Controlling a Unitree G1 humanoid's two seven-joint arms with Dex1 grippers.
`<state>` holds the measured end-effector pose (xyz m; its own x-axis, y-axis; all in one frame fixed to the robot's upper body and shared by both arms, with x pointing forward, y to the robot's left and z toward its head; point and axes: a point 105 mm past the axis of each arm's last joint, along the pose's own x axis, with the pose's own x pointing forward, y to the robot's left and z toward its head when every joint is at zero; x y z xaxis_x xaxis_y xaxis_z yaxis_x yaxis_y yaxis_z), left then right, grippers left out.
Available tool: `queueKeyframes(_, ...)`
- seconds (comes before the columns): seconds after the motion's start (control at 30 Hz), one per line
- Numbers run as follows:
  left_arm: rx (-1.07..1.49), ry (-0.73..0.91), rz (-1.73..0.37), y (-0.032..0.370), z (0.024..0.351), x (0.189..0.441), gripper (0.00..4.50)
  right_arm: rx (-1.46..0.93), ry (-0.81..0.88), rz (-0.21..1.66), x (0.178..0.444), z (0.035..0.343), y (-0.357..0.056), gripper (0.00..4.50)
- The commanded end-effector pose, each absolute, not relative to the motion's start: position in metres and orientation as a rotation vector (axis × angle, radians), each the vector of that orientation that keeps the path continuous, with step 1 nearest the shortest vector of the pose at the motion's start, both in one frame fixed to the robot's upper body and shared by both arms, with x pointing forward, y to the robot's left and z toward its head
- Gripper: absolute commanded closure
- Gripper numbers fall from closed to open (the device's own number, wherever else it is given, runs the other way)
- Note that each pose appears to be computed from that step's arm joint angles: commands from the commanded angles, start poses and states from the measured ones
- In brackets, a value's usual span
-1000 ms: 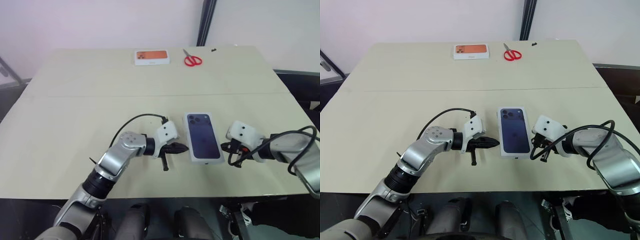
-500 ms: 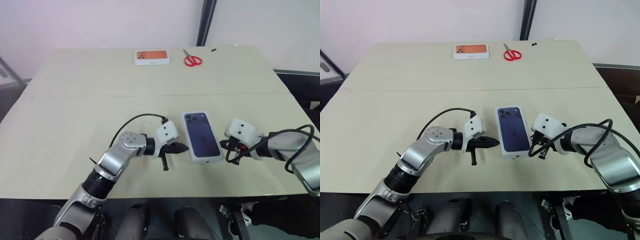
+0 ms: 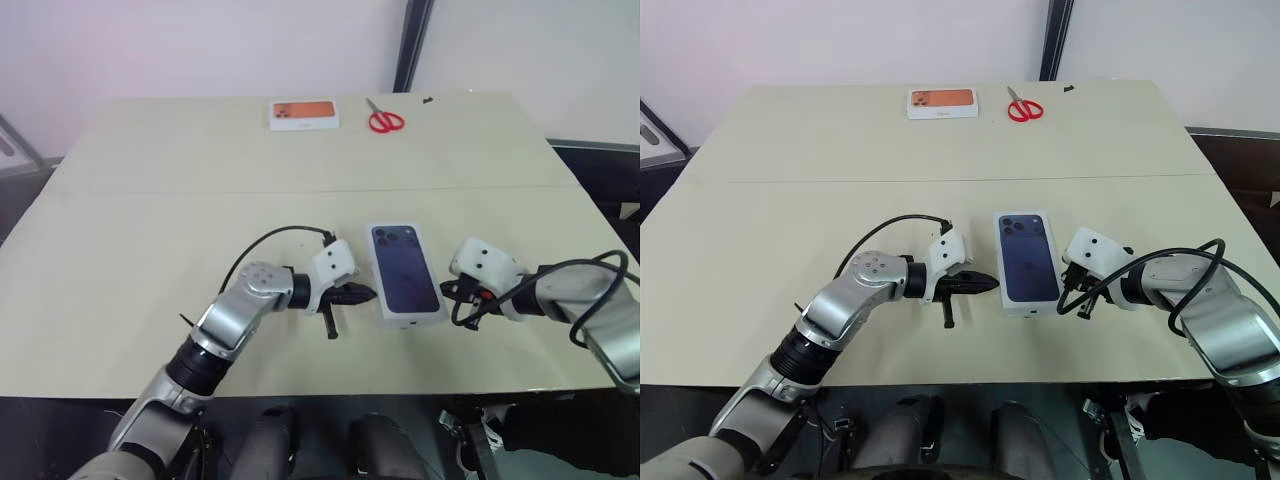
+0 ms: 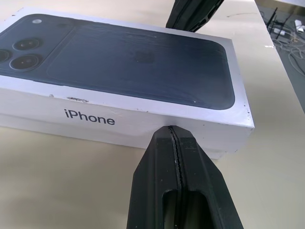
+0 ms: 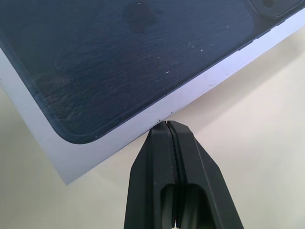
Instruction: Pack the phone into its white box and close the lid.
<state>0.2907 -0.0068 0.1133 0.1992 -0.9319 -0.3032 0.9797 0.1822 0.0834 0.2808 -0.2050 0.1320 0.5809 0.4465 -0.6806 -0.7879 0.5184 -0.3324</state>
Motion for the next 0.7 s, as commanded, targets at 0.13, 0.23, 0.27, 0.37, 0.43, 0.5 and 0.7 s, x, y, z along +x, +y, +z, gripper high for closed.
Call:
queueKeyframes(0.13, 0.293, 0.124, -1.39, -0.0162, 0.1291, 0.2889, 4.5, -0.684, 0.533, 0.822, 0.2786, 0.1347, -0.1978, 4.48)
queueKeyframes(0.23, 0.292, 0.126, -1.395, -0.0165, 0.1291, 0.2878, 4.5, -0.683, 0.537, 0.824, 0.2776, 0.1348, -0.1982, 4.48)
queueKeyframes(0.27, 0.292, 0.126, -1.397, -0.0166, 0.1291, 0.2875, 4.5, -0.683, 0.538, 0.825, 0.2771, 0.1348, -0.1983, 4.48)
queueKeyframes(0.37, 0.288, 0.126, -1.404, -0.0171, 0.1293, 0.2863, 4.5, -0.683, 0.543, 0.829, 0.2753, 0.1345, -0.1988, 4.48)
queueKeyframes(0.43, 0.288, 0.128, -1.409, -0.0173, 0.1292, 0.2854, 4.5, -0.683, 0.546, 0.829, 0.2745, 0.134, -0.1995, 4.48)
queueKeyframes(0.5, 0.287, 0.132, -1.414, -0.0175, 0.1288, 0.2844, 4.5, -0.682, 0.549, 0.828, 0.2741, 0.1337, -0.1999, 4.48)
queueKeyframes(0.7, 0.29, 0.143, -1.425, -0.0169, 0.1264, 0.2822, 4.5, -0.681, 0.553, 0.827, 0.2732, 0.1331, -0.2004, 4.48)
